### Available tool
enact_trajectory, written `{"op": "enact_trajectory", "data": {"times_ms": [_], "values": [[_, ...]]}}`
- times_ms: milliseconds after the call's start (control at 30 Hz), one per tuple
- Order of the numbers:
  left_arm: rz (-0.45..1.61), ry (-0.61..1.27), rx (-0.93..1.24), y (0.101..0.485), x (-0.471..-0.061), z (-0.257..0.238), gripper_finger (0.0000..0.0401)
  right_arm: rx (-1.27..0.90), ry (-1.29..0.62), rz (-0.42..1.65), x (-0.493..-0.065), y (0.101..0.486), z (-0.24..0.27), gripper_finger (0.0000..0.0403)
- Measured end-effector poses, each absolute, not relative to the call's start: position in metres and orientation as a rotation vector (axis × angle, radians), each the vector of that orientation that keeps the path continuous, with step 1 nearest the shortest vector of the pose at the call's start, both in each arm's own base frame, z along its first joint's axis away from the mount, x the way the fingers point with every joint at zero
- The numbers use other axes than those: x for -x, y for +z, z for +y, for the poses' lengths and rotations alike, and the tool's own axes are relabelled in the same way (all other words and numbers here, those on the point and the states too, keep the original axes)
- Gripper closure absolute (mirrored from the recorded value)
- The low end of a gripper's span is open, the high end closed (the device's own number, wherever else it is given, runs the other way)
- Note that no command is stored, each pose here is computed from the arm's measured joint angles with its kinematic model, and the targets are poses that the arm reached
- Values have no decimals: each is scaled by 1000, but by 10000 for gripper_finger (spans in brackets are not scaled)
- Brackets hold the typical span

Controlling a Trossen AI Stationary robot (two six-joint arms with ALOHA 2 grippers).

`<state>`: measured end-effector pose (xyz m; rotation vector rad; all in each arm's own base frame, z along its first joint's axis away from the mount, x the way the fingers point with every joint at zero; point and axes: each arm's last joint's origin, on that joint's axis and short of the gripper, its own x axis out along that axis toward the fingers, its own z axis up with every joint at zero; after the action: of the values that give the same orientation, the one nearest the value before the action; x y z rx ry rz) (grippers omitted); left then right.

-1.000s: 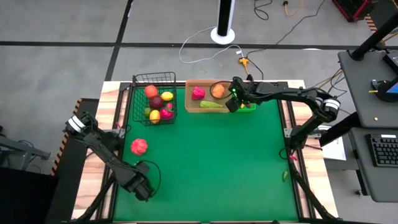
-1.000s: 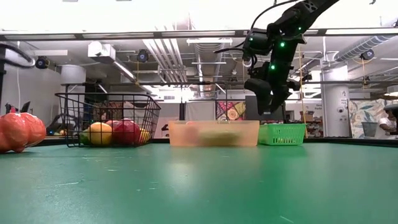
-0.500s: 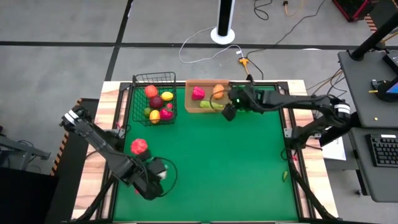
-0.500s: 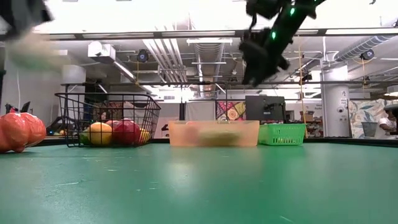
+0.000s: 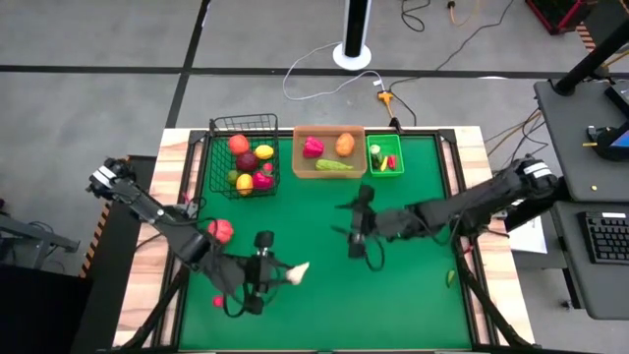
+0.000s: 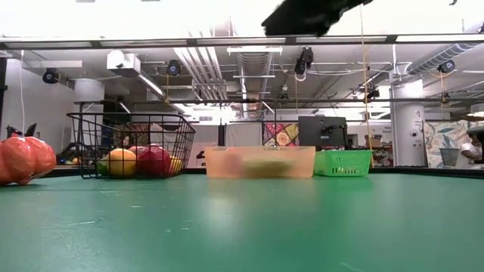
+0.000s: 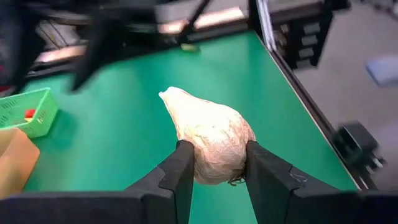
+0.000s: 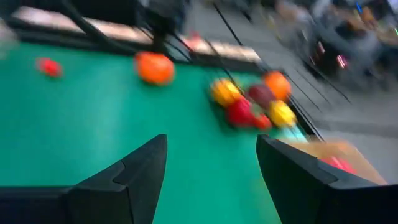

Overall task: Sort produce into baskets
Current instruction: Put the white garlic into the green basket

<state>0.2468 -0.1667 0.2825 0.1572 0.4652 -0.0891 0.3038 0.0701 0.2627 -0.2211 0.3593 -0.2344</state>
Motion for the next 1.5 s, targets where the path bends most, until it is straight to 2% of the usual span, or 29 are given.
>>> {"op": "enact_trajectory", "data": {"times_ms": [167, 500, 833, 1100, 1333, 1500], "values": [[352, -56, -106, 260, -247, -149, 295, 218, -118, 240, -314, 254, 102, 158], [228, -79, -209, 238, -241, -143, 296, 112, 134, -74, -345, 229, 125, 142], [214, -115, -262, 241, -243, -146, 296, 1, 169, -193, -359, 204, 126, 173], [210, -118, -295, 241, -243, -145, 296, -11, 170, -209, -359, 204, 126, 231], [204, -121, -299, 242, -243, -146, 295, -20, 170, -210, -359, 205, 125, 321], [208, -86, -273, 242, -243, -145, 275, -21, 168, -210, -360, 205, 125, 380]]}}
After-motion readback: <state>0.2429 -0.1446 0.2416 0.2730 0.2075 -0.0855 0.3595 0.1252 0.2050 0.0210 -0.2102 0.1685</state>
